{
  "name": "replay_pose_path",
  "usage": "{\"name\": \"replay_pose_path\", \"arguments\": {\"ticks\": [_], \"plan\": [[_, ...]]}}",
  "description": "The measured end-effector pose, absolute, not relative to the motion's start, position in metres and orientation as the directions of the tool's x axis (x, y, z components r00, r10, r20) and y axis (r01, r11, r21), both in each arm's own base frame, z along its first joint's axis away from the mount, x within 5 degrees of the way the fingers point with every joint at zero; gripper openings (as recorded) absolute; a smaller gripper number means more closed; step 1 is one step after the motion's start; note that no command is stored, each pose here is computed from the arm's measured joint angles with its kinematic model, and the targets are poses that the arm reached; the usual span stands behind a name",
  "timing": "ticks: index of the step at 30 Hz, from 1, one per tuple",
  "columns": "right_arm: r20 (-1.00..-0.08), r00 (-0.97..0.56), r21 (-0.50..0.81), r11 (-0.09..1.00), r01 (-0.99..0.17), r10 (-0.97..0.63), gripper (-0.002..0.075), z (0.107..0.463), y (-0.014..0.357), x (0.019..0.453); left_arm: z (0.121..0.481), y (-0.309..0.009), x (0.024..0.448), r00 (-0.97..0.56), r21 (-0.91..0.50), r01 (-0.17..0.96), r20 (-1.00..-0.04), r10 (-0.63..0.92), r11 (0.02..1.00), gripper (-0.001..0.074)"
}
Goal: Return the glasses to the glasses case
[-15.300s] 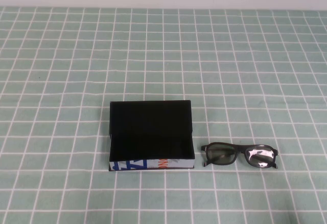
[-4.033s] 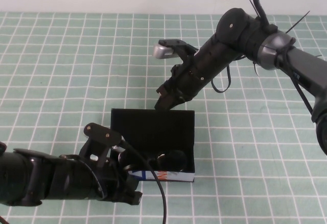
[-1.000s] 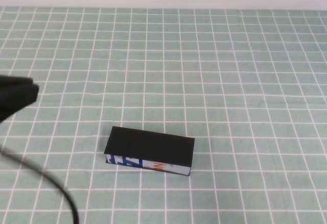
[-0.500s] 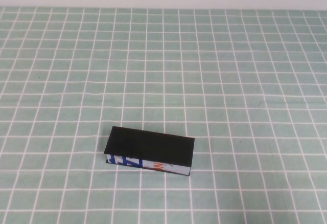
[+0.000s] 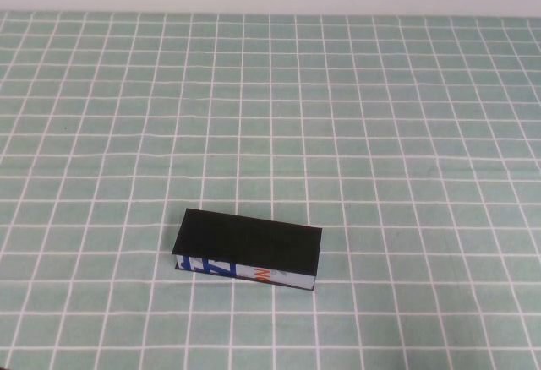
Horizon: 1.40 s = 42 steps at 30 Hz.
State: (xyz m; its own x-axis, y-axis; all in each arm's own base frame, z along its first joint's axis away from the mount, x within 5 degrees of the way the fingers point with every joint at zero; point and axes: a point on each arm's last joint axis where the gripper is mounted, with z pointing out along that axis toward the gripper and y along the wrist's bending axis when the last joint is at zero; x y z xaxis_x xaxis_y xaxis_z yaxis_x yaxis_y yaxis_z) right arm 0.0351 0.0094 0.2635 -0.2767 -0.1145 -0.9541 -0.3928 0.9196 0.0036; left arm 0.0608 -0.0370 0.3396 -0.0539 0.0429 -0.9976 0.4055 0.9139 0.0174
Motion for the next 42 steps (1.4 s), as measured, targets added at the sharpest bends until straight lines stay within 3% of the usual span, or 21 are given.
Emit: {"name": "replay_pose_path", "arguments": {"ticks": [15,22,27,30,35,42], "plan": [[-0.954,-0.277,0.004,0.920,-0.393,-0.114,-0.0011,0.263,0.009,0.035,0.340,-0.037,0.061,-0.057,0.002,0.402,-0.998,0.027,0.915,-0.0002],[-0.954,-0.277,0.005,0.919,-0.393,-0.113,-0.0011,0.263,0.010,0.035,0.342,-0.030,0.062,0.010,-0.002,0.326,-1.000,-0.005,0.945,-0.0002],[-0.954,-0.279,0.005,0.919,-0.393,-0.114,-0.0011,0.263,0.010,0.035,0.331,-0.026,0.049,0.043,0.064,0.280,-0.998,0.054,0.958,-0.0002],[-0.954,-0.279,0.005,0.919,-0.393,-0.114,-0.0011,0.263,0.010,0.035,0.314,-0.017,0.048,-0.031,0.023,0.181,-0.999,0.029,0.983,-0.0002],[-0.954,-0.279,0.005,0.919,-0.393,-0.114,-0.0011,0.263,0.010,0.035,0.268,0.002,0.050,-0.147,-0.149,-0.050,-0.977,-0.155,0.988,-0.0002],[-0.954,-0.279,0.005,0.919,-0.393,-0.114,-0.0011,0.263,0.010,0.035,0.216,0.001,0.048,-0.207,-0.171,-0.005,-0.964,-0.168,0.985,-0.0002]]}}
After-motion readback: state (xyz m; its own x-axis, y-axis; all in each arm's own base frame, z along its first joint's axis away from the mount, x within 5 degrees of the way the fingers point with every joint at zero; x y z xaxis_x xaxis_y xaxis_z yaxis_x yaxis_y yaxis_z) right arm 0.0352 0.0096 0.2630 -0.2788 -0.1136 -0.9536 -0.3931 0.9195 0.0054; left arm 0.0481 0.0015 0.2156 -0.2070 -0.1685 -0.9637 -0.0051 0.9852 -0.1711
